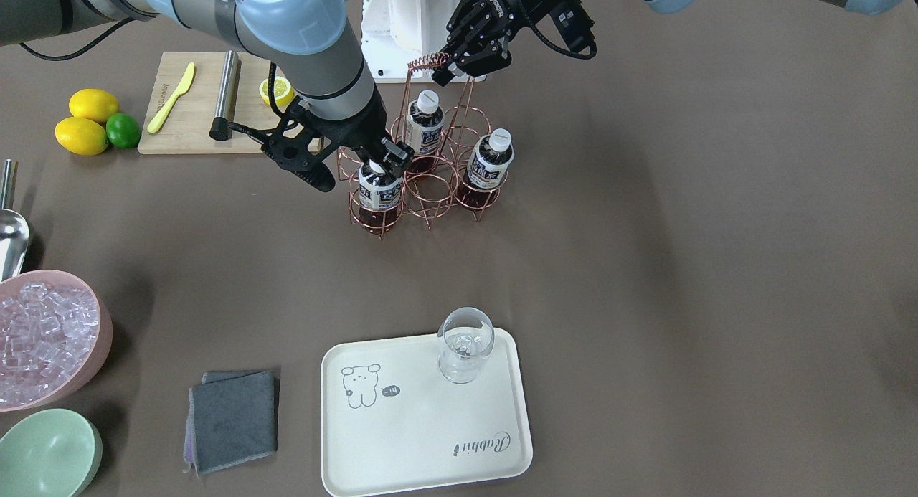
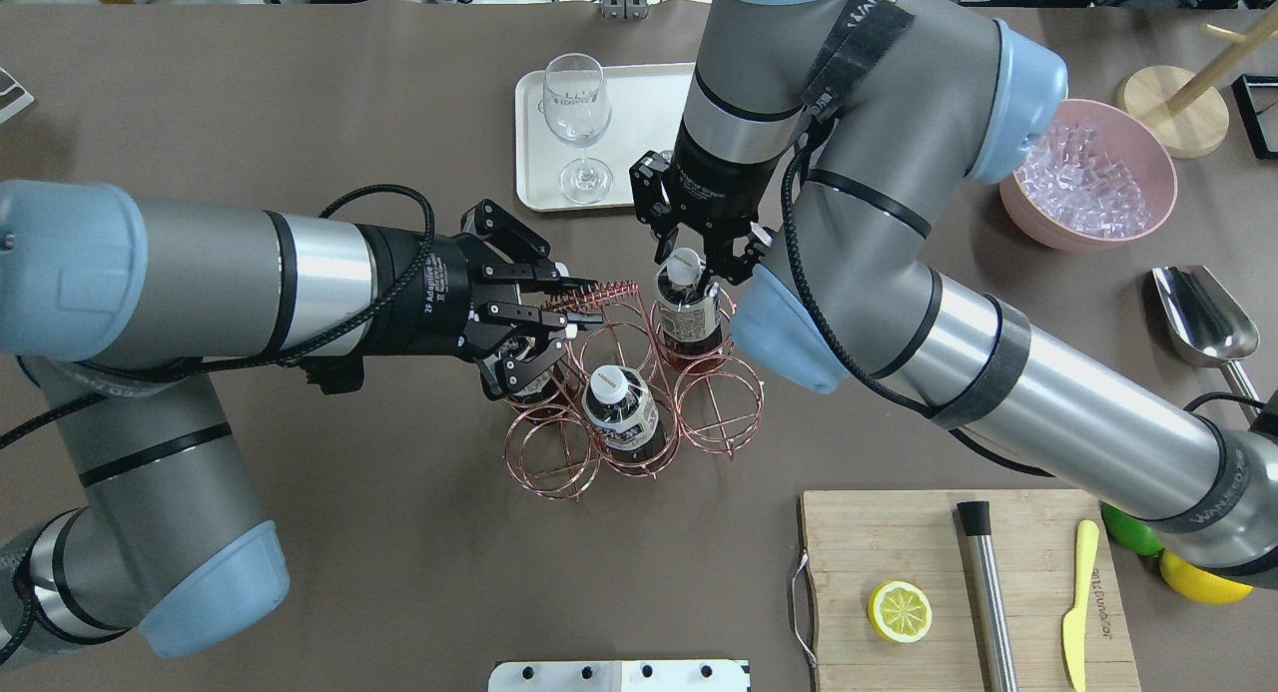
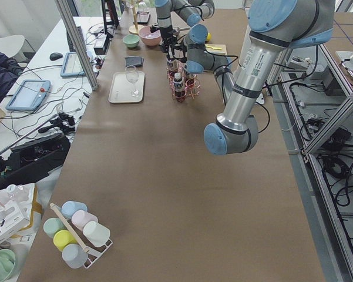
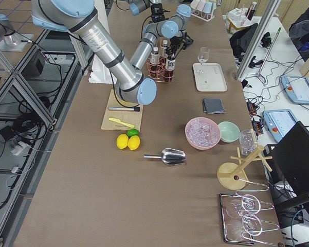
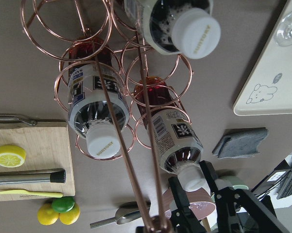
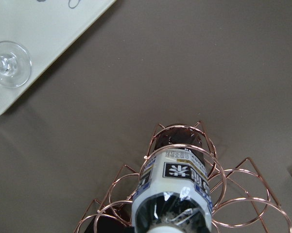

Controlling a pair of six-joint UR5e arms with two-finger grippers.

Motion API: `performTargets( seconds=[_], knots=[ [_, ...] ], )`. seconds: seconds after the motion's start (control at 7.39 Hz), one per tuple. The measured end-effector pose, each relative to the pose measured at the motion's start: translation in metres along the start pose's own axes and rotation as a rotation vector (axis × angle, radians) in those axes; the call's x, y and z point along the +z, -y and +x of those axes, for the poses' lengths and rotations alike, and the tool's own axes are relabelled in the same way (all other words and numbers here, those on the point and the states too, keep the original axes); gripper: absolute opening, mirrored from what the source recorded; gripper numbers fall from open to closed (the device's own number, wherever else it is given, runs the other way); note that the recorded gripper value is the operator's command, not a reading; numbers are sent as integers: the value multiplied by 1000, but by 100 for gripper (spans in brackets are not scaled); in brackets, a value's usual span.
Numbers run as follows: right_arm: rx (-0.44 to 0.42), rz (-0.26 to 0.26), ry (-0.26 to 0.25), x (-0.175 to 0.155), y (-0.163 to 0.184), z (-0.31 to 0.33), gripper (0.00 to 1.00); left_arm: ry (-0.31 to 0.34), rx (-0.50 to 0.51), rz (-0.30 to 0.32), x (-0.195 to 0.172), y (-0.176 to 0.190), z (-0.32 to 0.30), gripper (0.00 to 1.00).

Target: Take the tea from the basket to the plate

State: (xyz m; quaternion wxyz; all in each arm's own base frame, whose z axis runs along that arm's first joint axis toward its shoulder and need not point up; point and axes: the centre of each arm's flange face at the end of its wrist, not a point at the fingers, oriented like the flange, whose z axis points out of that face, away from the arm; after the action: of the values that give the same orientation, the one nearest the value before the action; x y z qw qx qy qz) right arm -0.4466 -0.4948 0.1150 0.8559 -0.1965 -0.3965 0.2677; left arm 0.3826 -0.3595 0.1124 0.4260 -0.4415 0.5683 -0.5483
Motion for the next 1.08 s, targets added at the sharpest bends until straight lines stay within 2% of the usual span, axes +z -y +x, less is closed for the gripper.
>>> performTargets(
  seconds=[0.14, 0.81, 1.08],
  knots=[
    [0, -4, 0, 0, 0, 0, 0, 0, 0, 0, 0, 0, 0, 0],
    [-13, -31, 1, -8, -9, -2, 0, 0, 0, -1, 0, 0, 0, 0],
    [-14, -28, -20, -41, -35, -19, 0, 0, 0, 0, 0, 0, 0, 0]
  ],
)
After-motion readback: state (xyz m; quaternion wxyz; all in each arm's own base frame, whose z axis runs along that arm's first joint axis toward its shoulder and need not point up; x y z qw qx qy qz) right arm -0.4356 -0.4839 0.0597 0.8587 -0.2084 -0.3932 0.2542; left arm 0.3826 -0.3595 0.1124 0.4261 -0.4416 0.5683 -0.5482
